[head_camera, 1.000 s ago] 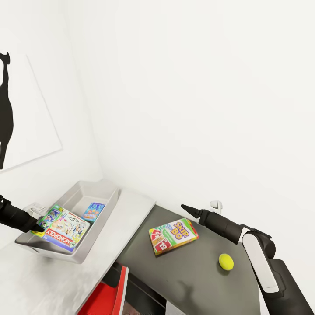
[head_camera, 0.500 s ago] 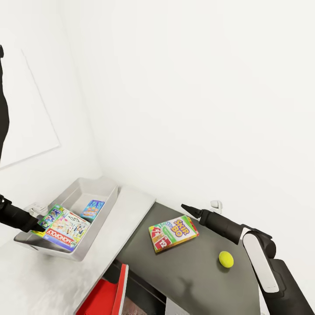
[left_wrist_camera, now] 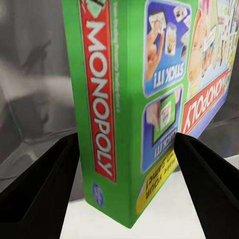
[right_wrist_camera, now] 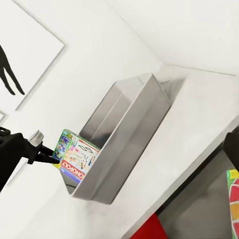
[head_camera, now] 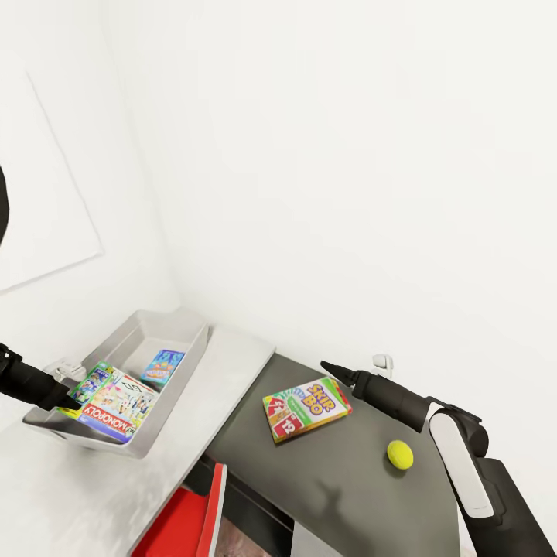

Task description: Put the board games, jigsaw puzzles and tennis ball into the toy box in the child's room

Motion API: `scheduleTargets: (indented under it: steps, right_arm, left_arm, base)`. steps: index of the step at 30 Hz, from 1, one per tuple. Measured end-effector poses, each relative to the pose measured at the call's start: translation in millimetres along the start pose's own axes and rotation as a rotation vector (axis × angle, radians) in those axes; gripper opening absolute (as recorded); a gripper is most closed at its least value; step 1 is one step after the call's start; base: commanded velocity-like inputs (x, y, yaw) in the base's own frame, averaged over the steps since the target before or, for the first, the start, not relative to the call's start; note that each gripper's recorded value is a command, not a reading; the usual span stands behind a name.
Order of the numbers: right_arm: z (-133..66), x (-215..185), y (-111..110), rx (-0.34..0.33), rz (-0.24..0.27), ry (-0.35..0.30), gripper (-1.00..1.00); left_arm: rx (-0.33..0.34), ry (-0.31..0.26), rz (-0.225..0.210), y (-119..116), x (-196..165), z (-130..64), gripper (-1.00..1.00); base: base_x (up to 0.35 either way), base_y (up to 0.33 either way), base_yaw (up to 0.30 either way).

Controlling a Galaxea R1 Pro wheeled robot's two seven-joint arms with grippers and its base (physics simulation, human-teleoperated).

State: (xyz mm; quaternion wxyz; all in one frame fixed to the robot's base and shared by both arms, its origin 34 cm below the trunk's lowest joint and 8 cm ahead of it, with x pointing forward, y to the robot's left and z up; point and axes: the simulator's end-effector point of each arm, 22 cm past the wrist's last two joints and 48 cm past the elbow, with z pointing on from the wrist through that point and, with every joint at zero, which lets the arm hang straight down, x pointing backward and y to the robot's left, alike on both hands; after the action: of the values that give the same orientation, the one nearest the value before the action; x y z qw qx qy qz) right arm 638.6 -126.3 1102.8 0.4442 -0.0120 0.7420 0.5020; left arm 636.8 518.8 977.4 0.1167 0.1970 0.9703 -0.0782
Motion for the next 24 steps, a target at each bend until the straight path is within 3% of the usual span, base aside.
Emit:
scheduleTargets:
  steps: [24]
  right_arm:
    - [-1.3,3.5,-3.3,0.007,0.004,-0.001,1.00]
  left_arm:
    - [0.001,0.002,-0.001,0.0,0.4,0.8,-1.00]
  base:
    - [0.000,0.000,0.000]
